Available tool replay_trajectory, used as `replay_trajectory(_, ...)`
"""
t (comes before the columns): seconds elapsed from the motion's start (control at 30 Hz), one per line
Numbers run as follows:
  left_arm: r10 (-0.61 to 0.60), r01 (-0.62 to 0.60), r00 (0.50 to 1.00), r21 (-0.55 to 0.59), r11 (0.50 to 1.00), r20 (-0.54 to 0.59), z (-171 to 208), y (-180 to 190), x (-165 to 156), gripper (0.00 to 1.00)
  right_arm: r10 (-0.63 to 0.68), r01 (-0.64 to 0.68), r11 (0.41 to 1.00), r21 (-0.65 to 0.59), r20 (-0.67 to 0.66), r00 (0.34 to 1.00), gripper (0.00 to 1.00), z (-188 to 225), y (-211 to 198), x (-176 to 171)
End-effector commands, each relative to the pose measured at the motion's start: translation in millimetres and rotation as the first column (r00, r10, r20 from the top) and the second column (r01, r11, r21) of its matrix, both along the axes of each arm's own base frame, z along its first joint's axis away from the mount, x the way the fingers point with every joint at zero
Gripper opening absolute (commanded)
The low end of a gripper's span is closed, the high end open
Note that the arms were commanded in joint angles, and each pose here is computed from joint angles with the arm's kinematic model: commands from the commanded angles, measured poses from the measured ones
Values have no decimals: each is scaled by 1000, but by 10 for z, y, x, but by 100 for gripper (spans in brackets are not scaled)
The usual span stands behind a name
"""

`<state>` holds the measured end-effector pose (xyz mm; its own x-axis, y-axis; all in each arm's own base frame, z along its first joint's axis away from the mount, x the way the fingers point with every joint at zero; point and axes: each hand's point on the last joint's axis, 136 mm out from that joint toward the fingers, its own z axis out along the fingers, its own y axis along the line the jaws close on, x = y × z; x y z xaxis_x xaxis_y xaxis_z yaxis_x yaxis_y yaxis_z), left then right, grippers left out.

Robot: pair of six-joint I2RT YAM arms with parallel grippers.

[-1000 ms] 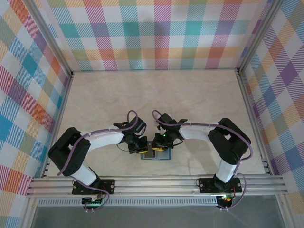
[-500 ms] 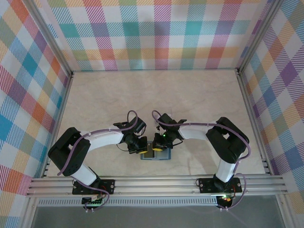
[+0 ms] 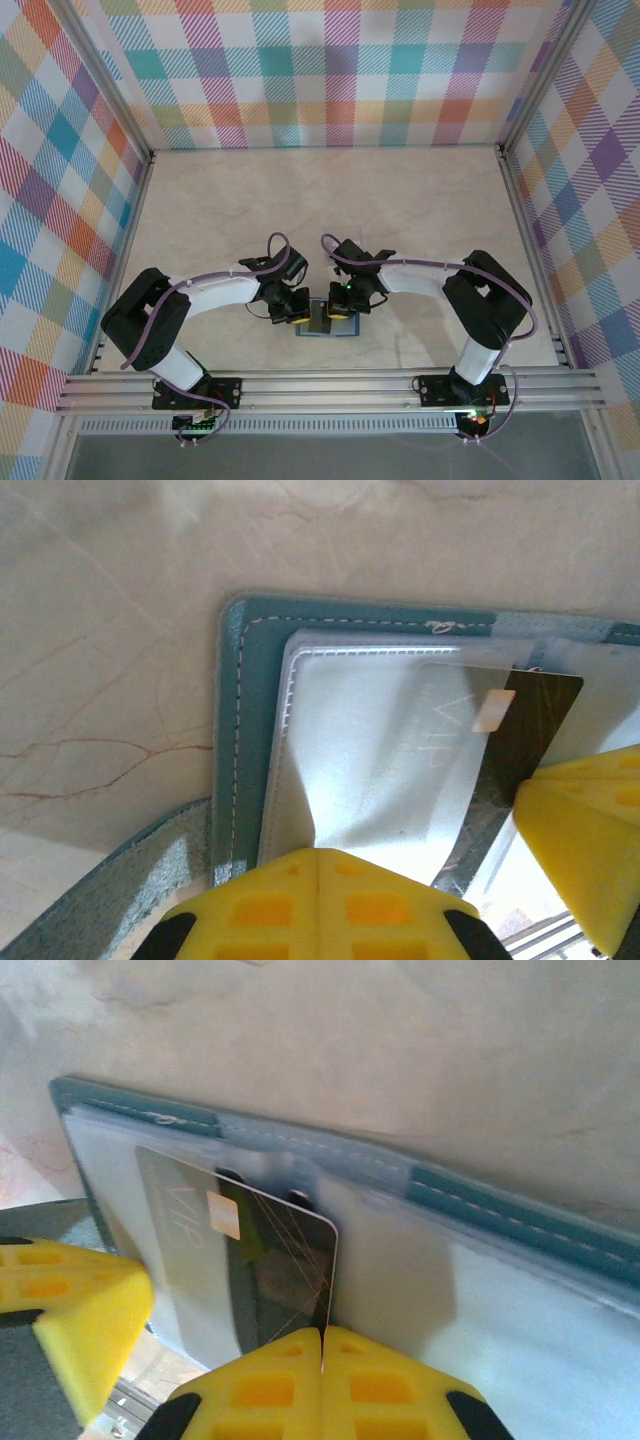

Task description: Take the credit cards out of the card holder

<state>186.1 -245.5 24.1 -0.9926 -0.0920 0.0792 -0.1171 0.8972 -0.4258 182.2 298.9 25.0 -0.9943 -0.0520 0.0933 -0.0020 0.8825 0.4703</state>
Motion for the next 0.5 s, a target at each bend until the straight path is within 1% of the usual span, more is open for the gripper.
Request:
replay_trajectory(0.0,18,-15,999,63,998,-38,-82,136,-69,6,3,-2,999,-41,13,1000,0,80,-93,-17)
replay_trajectory(0.07,17,-15,999,62,998,-40,-86,129,-68,6,3,-2,1000,-26,21,1000,0,115,-75,-7)
replay_trajectory(0.1,17,-15,999,60,998,-42,-90,126,-68,6,3,-3,1000,-3,26,1000,2,142,-42,-4)
replay_trajectory(0.17,14,-12,999,61,998,-45,-101,125,-71,6,1,-2,999,44,26,1000,13,171,36,6)
replay_trajectory(0.23,12,-9,999,61,998,-48,-109,122,-77,6,-1,0,997,75,13,1000,20,164,101,3)
replay_trajectory(0.37,11,-8,999,60,998,-51,-112,116,-81,6,-14,15,996,86,-8,1000,25,72,133,-1)
replay_trajectory(0.47,8,-4,998,66,998,-55,-117,128,-90,5,-22,23,998,54,-14,1000,26,1,88,-4)
